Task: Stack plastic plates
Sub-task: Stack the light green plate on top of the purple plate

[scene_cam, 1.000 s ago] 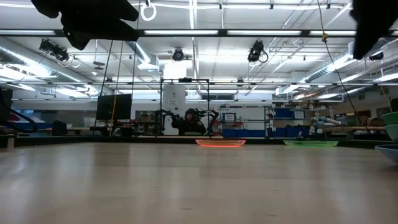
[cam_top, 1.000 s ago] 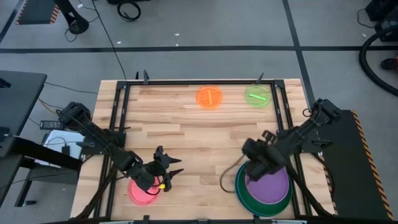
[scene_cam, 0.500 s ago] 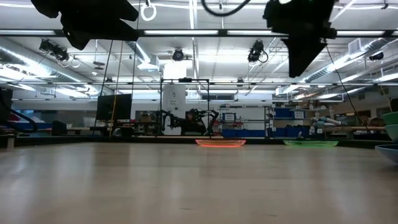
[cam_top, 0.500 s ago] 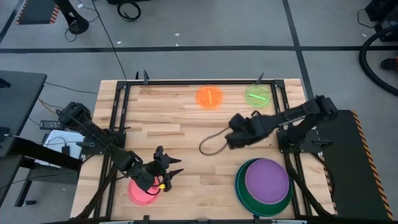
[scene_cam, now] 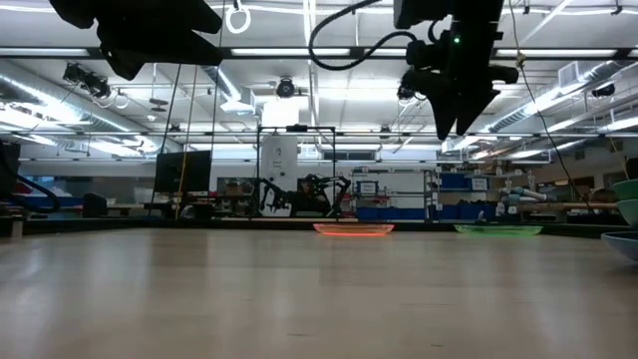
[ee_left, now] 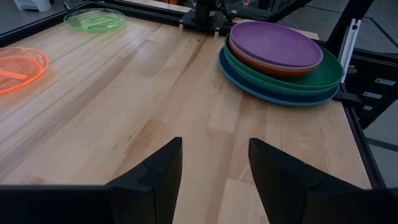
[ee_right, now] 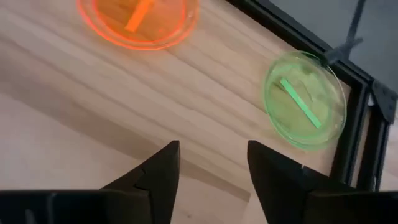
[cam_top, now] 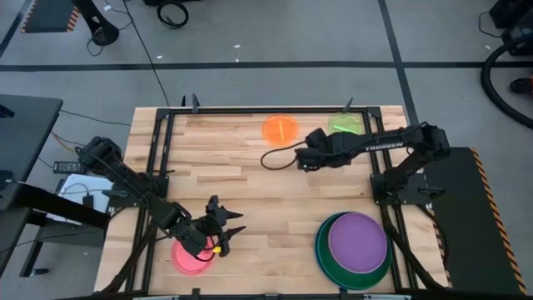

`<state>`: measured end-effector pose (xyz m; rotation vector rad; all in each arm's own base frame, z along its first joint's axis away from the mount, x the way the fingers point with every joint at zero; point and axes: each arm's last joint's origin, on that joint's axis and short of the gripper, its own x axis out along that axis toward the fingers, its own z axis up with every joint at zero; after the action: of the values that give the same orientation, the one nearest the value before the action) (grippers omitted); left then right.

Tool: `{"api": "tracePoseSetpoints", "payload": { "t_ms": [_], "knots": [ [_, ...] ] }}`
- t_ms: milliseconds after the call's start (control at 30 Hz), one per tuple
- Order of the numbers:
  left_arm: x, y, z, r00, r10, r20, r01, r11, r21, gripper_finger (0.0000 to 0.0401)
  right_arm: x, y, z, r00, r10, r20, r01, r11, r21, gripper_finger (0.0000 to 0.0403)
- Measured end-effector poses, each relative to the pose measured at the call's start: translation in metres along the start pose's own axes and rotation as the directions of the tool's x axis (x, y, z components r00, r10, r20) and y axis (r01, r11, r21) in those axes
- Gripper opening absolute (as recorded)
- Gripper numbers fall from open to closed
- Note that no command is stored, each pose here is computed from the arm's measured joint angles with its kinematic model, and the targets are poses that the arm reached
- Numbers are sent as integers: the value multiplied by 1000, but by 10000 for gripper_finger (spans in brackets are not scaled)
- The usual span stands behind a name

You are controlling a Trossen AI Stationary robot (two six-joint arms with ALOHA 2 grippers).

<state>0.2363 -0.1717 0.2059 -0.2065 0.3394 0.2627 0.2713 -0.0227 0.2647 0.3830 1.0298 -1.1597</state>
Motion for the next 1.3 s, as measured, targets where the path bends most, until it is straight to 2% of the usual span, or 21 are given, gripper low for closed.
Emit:
{"api": "tracePoseSetpoints", "payload": {
  "t_ms": [200,500,700,800,933,1300],
  "knots": [
    [0,0,0,1000,0,0,0,1000,0,190,25,-14,5,995,-85,-43,86,996,22,199],
    [0,0,0,1000,0,0,0,1000,0,190,104,-33,-21,986,-161,-55,162,987,24,199],
    [0,0,0,1000,0,0,0,1000,-1,190,142,-49,-31,987,-153,-44,143,976,-166,190],
    [0,0,0,1000,0,0,0,1000,-1,190,151,-60,-30,980,-189,-62,169,955,-246,183],
    [0,0,0,1000,0,0,0,1000,0,190,159,-74,-23,968,-237,-78,204,932,-299,168],
    [0,0,0,1000,0,0,0,1000,0,190,170,-86,-14,977,-162,-140,98,921,-376,151]
  ]
}}
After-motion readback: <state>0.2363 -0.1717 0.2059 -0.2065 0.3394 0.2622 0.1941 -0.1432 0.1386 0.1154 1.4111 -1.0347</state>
